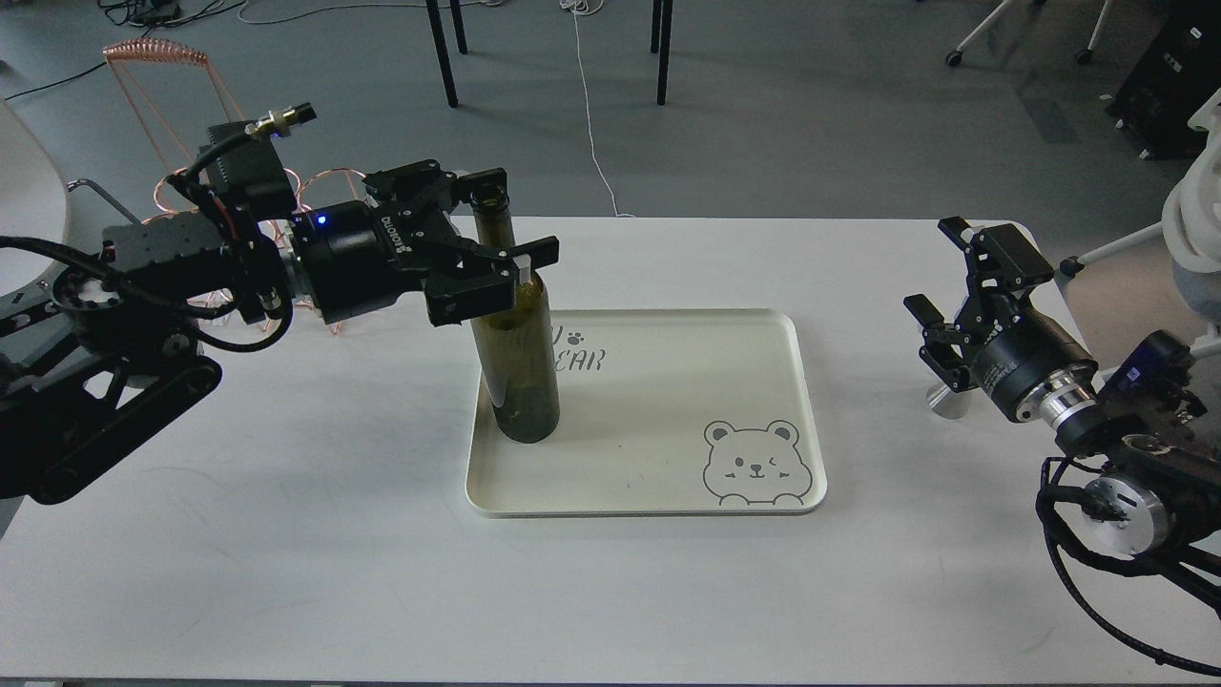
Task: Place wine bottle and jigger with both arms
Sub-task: 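Reach the left gripper to the bottle neck and grasp it, then lift the green bottle and carry it over the copper rack, then lower the bottle into a slot of the copper wine rack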
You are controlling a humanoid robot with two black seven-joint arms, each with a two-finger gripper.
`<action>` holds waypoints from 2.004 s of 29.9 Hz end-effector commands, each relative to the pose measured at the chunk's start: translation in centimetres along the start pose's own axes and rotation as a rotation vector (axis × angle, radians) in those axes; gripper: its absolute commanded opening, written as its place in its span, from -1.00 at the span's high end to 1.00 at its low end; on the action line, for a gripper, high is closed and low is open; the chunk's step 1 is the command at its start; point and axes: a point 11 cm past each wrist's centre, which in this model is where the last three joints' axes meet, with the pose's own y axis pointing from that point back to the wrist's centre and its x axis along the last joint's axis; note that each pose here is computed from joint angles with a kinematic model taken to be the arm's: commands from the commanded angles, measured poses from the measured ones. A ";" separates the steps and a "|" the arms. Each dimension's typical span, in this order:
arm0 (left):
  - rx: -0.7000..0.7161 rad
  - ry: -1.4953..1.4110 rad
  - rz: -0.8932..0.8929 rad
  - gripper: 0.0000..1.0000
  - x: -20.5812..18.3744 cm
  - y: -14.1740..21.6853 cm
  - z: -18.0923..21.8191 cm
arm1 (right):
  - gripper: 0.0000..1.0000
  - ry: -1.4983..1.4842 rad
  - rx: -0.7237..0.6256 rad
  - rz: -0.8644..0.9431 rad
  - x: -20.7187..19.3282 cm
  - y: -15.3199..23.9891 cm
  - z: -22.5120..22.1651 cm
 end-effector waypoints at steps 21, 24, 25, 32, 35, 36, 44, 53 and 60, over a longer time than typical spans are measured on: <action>0.027 -0.053 0.096 0.89 7.0 0.8 -1.7 | -0.98 0.004 -0.001 -0.002 -0.2 0.0 0.1; 0.071 -0.081 0.128 0.88 10.9 2.4 -3.1 | -0.98 0.008 -0.001 -0.001 -0.1 0.0 0.1; 0.097 -0.090 0.126 0.88 11.8 3.0 -3.8 | -0.98 0.008 -0.001 -0.001 -0.1 0.0 0.1; 0.341 -0.099 0.128 0.88 13.8 7.9 -10.6 | -0.98 0.011 -0.008 -0.002 -0.1 0.2 0.4; 0.422 -0.106 0.143 0.89 14.0 9.8 -12.6 | -0.98 0.012 -0.010 -0.001 -0.1 0.2 0.5; 0.440 -0.108 0.149 0.88 13.9 10.3 -13.1 | -0.98 0.012 -0.010 -0.001 -0.1 0.2 0.5; 0.568 -0.096 0.169 0.88 13.1 13.3 -16.2 | -0.98 0.009 -0.014 0.001 0.0 0.3 0.7; 0.572 -0.124 0.133 0.87 11.1 12.8 -16.6 | -0.98 0.011 -0.014 0.002 0.0 0.3 0.7; 0.552 -0.113 0.138 0.87 10.8 11.8 -16.4 | -0.98 0.011 -0.014 0.002 0.0 0.3 0.7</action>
